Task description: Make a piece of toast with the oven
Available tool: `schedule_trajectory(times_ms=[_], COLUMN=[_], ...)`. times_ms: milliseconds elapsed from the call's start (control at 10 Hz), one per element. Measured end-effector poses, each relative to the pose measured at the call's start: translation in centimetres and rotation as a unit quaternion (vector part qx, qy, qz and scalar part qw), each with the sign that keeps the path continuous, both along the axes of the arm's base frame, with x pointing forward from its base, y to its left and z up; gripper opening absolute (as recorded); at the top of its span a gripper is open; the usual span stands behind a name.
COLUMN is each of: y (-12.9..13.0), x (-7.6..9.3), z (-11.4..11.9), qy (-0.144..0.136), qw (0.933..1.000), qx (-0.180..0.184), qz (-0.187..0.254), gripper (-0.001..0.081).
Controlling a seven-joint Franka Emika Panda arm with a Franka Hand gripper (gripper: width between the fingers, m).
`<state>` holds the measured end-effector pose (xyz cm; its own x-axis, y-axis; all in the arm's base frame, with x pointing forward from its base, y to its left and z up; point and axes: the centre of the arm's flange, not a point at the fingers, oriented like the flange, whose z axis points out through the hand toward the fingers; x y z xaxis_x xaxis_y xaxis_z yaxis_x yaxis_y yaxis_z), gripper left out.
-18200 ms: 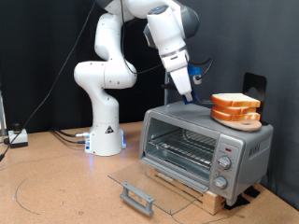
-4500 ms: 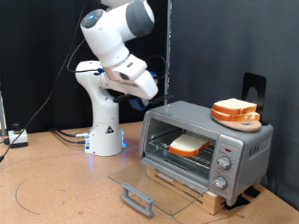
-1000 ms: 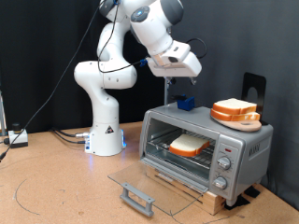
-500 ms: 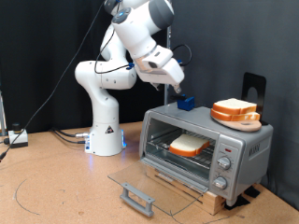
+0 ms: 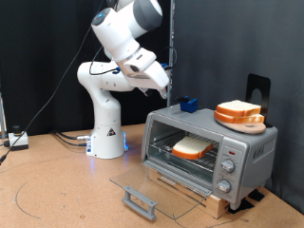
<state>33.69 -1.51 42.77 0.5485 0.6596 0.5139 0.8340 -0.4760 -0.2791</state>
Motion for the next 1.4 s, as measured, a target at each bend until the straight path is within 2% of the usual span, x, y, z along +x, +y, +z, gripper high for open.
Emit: schedule_trajectory(times_ms=[300,400,500,600,700,800,900,1000,1100,1200,1300,1400], y=[-3.1,-2.9,-2.7,-2.5,-2.6,-3.0,-3.9,-4.3,-4.2,-3.9,-3.4,-3.0], x=[1.9,1.8,1.7,1.8,1.9,2.1,2.4,2.6,2.5,2.2,2.2,2.4], z=[0.0,-0.1,-0.1,0.2,0.4,0.7,0.7,0.4,0.4,0.2,0.3,0.5], qy=[0.006,0.006,0.023,0.047,0.068,0.087,0.097,0.109,0.107,0.142,0.190,0.228], qw=[0.9999,0.9999,0.9991,0.9948,0.9869,0.9748,0.9591,0.9454,0.9507,0.9431,0.9220,0.8957], qx=[0.010,0.011,0.019,0.024,0.021,0.012,-0.001,-0.009,-0.009,-0.012,-0.009,-0.006], qz=[0.003,0.002,-0.031,-0.088,-0.145,-0.205,-0.266,-0.307,-0.291,-0.300,-0.337,-0.382], gripper=[0.0807,0.0807,0.0807,0.0807,0.0807,0.0807,0.0807,0.0807,0.0807,0.0807,0.0807,0.0807])
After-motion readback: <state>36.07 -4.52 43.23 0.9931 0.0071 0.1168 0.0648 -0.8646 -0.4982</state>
